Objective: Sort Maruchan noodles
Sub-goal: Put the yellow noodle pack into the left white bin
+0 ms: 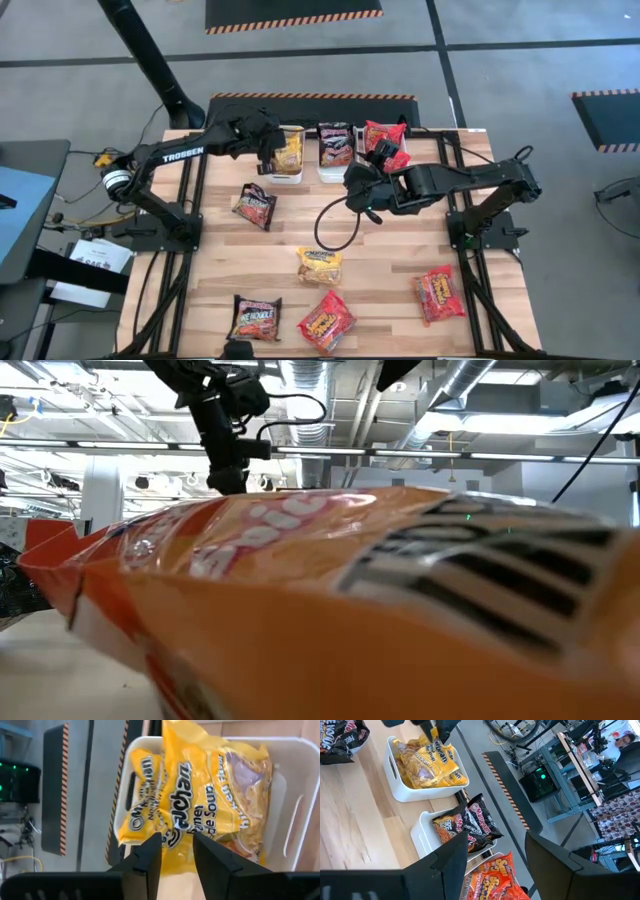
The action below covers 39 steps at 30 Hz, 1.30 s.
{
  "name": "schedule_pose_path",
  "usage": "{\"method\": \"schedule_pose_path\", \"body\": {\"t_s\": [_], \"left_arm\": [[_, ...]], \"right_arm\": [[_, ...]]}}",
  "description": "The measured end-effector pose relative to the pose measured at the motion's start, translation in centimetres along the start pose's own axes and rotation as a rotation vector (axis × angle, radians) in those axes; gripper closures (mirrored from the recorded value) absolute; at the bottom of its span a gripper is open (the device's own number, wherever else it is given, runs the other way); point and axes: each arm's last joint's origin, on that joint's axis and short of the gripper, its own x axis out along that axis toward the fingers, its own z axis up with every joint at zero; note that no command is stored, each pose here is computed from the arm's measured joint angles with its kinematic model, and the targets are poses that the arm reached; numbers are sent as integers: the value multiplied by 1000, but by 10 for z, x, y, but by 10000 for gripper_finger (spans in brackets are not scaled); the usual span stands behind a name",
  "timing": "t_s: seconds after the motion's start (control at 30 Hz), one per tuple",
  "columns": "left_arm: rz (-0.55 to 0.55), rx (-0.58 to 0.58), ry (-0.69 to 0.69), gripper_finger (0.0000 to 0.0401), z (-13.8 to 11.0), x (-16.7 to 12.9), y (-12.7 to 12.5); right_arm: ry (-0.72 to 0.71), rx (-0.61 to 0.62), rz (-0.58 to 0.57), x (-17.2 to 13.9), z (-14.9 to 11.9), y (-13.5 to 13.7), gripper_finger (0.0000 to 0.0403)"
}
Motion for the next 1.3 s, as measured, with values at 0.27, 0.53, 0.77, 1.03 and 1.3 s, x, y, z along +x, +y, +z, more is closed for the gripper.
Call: {"method": "schedule_pose_path", "body": {"t_s": [0.27,0.53,0.77,1.03,1.3], "left_arm": [[-94,-63,-38,296,10,-18,10],[-297,-99,-67,296,13,5,-3],[-331,-89,11,296,10,40,-11],[-467,-125,23,296,8,55,-19],[-523,-151,109,296,0,55,-24]], "right_arm": [[7,-10,0,0,-1,0,182],[15,-23,-1,0,-2,0,182],[29,-43,1,0,-4,0,182],[31,-46,3,0,-5,0,182],[31,-46,2,0,-5,0,182]]}}
